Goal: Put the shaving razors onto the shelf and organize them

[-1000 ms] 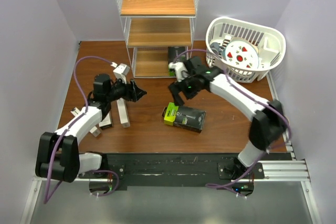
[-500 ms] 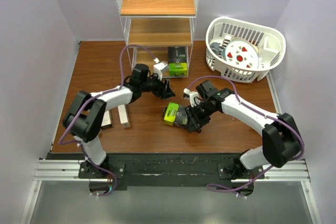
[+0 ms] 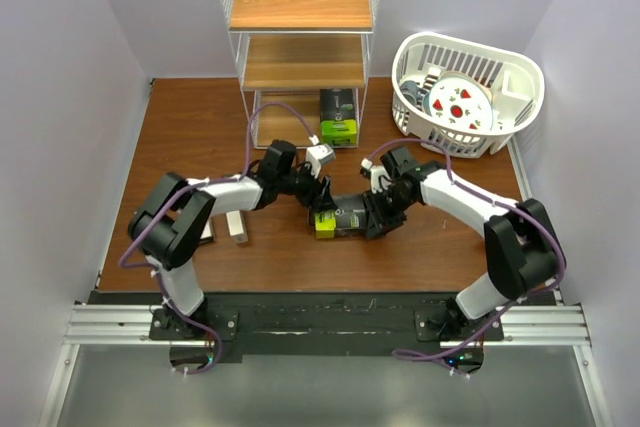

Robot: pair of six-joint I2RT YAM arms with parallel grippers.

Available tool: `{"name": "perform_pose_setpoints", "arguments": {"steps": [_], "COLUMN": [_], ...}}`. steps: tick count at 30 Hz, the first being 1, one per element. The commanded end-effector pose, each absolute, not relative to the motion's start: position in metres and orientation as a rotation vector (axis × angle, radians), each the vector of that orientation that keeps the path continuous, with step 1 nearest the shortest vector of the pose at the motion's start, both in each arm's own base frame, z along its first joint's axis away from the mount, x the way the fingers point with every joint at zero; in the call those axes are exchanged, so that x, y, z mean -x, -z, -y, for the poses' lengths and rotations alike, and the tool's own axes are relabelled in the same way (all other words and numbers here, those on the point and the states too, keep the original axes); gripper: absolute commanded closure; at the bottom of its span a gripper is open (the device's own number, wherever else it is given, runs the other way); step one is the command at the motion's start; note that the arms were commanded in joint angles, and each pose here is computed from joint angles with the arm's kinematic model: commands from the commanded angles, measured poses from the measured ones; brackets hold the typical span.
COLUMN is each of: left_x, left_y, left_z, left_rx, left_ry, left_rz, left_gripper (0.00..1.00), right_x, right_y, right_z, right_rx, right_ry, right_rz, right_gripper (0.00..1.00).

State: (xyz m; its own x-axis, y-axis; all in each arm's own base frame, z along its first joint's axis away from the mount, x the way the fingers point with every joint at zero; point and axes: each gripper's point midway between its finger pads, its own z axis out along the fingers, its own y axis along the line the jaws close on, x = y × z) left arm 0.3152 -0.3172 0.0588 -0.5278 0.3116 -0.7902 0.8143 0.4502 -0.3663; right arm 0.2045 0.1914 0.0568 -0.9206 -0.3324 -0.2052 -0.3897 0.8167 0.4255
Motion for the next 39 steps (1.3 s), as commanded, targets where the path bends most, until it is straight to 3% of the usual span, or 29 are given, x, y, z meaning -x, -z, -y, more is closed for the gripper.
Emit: {"name": "perform_pose_setpoints", "arguments": {"steps": [1,5,8,16,20,27,39], "left_x": [-0.289,-0.29,-0.292,-0.243,-0.232,-0.241,-0.252], "left_y": [-0.084,-0.082,-0.088,-0.073,-0.07,-0.079,-0.057], "left_z": [0.309,0.285,0.255,0.23,0.236,0.256,0.279], "left_rx": [-0.978,-0.834,-0.629,-0.202,-0.136,-0.126,-0.134], "left_ry": [1.016,0.891,0.819,1.148,1.258,1.348,1.361], "left_rz": [-1.972,-2.045,-2.111,-2.234,-2.247,-2.2,-2.228], "left_gripper": [0.35,0.34,0.3,0.33,0.34,0.38,0.43], "right_x": [-0.305,-0.326,-0.315,-0.249,-0.249,-0.273,-0.268], "right_y": [-0.083,-0.094,-0.092,-0.072,-0.073,-0.074,-0.046], "right_z": [-0.21,-0.223,-0.217,-0.206,-0.228,-0.257,-0.252], "right_rx": [0.534,0.54,0.536,0.256,0.155,0.019,-0.06], "right_ry": [-0.61,-0.638,-0.622,-0.851,-1.085,-1.342,-1.3], "right_rz": [-2.606,-2.591,-2.643,-2.787,-2.751,-2.642,-2.714], "right_gripper": [0.65,0.59,0.5,0.35,0.3,0.28,0.27]}}
